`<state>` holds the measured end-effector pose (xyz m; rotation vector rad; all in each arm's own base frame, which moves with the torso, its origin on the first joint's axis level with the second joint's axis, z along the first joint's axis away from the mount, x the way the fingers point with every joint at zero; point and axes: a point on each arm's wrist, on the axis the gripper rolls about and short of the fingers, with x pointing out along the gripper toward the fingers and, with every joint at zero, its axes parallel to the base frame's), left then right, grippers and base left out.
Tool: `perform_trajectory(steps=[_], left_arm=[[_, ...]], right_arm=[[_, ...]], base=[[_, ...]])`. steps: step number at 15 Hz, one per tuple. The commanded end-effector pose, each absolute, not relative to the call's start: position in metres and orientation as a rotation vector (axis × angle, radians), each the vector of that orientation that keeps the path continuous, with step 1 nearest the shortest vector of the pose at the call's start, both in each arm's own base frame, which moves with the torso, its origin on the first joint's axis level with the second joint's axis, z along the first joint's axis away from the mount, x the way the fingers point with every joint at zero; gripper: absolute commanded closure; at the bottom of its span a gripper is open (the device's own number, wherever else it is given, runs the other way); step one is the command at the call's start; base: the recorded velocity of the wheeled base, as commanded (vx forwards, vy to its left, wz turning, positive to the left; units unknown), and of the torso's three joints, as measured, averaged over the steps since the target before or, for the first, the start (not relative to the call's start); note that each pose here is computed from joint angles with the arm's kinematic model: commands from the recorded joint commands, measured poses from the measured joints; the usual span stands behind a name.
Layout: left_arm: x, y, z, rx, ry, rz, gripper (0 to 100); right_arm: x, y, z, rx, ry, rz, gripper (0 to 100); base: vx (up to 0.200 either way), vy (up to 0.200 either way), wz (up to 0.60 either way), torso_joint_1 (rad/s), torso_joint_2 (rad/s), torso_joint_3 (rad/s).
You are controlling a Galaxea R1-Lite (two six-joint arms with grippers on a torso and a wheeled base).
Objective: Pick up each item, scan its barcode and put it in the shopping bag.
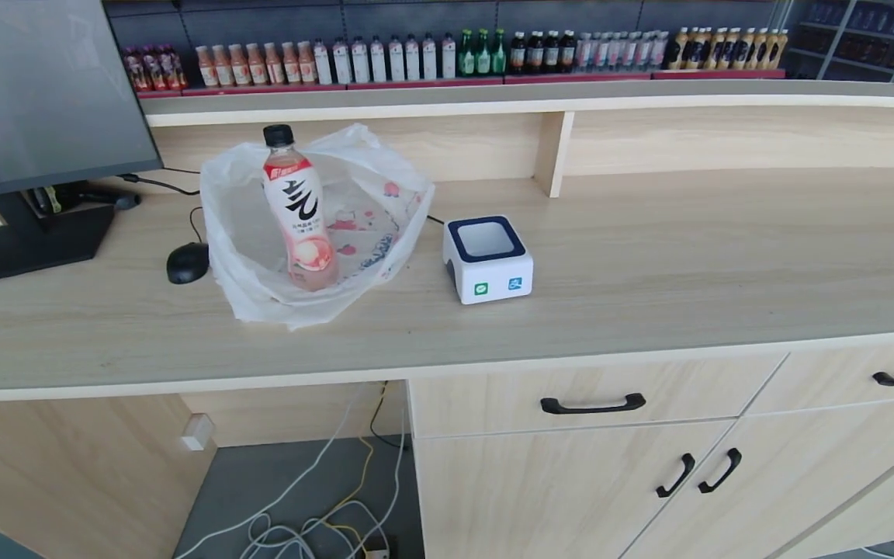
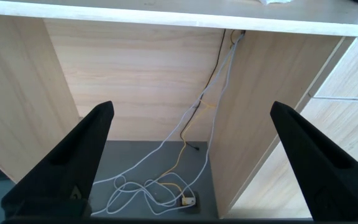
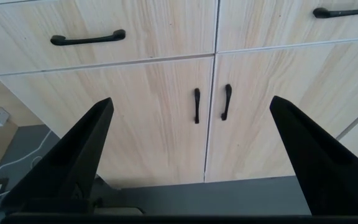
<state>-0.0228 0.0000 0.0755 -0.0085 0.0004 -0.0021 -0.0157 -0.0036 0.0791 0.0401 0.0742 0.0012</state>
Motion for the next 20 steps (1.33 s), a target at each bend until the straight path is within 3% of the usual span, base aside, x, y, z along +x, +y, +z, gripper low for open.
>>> perform_trajectory(steps=[1,15,20], left_arm=[[-0.0228,0.0000,0.0755,-0.009,0.000,0.000,0],[-0.0228,0.0000,0.0755,-0.008,0.000,0.000,0],[-0.0228,0.0000,0.0755,-0.008,0.000,-0.002,0]], right_arm=[[-0.0153,-0.0036,0.0792,0.040,0.079,0.001,0],[-0.0153,-0.0036,0.0792,0.040,0.079,0.001,0],[-0.0153,-0.0036,0.0792,0.040,0.079,0.001,0]], base=[[0.000,0.000,0.00,0.000,0.00,0.000],[0.000,0.000,0.00,0.000,0.00,0.000],[0.000,-0.160,0.00,-0.001,0.00,0.002]])
